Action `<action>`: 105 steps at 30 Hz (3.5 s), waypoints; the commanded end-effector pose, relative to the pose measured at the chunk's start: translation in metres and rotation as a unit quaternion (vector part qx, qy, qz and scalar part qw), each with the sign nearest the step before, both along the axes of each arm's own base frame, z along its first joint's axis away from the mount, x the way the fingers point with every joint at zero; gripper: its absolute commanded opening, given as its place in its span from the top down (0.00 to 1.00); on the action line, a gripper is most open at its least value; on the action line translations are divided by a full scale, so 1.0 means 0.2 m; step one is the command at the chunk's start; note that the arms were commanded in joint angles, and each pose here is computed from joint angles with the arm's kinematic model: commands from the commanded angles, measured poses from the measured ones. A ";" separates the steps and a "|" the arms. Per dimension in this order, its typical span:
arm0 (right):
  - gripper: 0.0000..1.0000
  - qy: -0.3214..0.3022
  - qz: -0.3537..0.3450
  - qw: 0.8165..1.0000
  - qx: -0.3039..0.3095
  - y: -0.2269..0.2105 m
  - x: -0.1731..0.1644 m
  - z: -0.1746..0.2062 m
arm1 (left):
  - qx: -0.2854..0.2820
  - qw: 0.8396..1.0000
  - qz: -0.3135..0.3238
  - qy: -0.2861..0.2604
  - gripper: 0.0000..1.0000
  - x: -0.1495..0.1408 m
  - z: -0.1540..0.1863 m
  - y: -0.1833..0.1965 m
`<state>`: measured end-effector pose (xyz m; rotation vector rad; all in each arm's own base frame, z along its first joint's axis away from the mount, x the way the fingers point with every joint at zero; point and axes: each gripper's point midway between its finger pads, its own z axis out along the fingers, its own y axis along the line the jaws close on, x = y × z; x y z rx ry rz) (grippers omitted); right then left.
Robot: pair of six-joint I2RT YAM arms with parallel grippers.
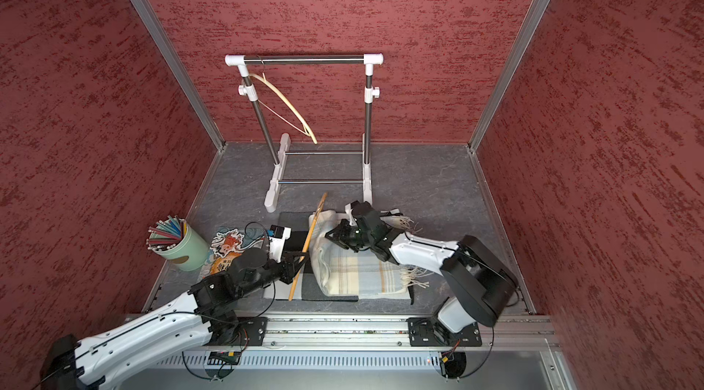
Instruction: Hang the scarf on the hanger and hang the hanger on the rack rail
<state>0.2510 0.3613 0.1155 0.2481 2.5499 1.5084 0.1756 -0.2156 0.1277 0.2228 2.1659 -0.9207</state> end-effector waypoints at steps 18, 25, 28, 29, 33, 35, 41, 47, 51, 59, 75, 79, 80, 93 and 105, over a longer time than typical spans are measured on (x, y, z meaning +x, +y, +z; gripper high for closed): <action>0.51 -0.013 0.058 0.992 0.115 0.32 0.06 -0.05 | -0.070 0.997 -0.001 0.009 1.00 -0.06 0.06 -0.13; 0.42 -0.012 0.044 0.992 0.115 0.07 0.09 -0.01 | -0.086 0.996 -0.028 0.003 1.00 -0.08 0.09 -0.17; 0.42 -0.002 0.037 0.993 0.116 -0.02 0.09 -0.02 | -0.070 0.997 -0.014 0.015 1.00 -0.08 0.03 -0.15; 0.41 0.000 0.032 0.993 0.115 -0.05 0.10 -0.03 | -0.065 0.998 -0.008 0.018 1.00 -0.07 0.01 -0.14; 0.38 0.006 0.022 0.995 0.101 -0.17 0.09 -0.05 | -0.054 0.998 0.013 0.030 1.00 -0.06 -0.04 -0.10; 0.35 0.010 0.017 0.997 0.081 -0.22 0.08 -0.07 | -0.050 0.998 0.022 0.034 1.00 -0.05 -0.05 -0.08; 0.23 -0.051 -0.006 0.997 0.064 -0.38 0.11 0.12 | -0.051 0.997 0.022 0.053 1.00 -0.04 -0.08 -0.08; 0.21 -0.084 0.024 0.993 0.085 -0.35 0.06 0.34 | -0.053 0.997 0.001 0.061 1.00 -0.06 -0.09 -0.13; 0.21 -0.073 0.039 0.995 0.049 -0.30 0.04 0.30 | -0.051 0.997 -0.007 0.061 1.00 -0.06 -0.08 -0.15; 0.27 -0.029 0.088 0.995 -0.025 -0.04 -0.05 0.06 | -0.053 0.996 -0.018 0.063 1.00 -0.07 -0.08 -0.16; 0.84 -0.018 0.095 0.995 -0.027 0.17 -0.05 -0.08 | -0.064 0.995 -0.033 0.065 1.00 -0.10 -0.06 -0.17; 0.86 -0.021 0.093 0.995 -0.015 0.17 -0.05 -0.08 | -0.068 0.995 -0.037 0.065 1.00 -0.10 -0.05 -0.17; 0.85 -0.023 0.093 0.995 -0.013 0.17 -0.05 -0.07 | -0.067 0.995 -0.038 0.066 1.00 -0.10 -0.06 -0.18; 1.00 -0.048 0.075 0.996 -0.025 0.09 -0.05 -0.12 | -0.063 0.995 -0.032 0.072 0.64 -0.11 -0.04 -0.15; 1.00 -0.042 0.050 0.996 -0.067 -0.07 -0.05 -0.14 | 0.046 0.982 0.155 0.097 0.01 -0.04 0.17 0.35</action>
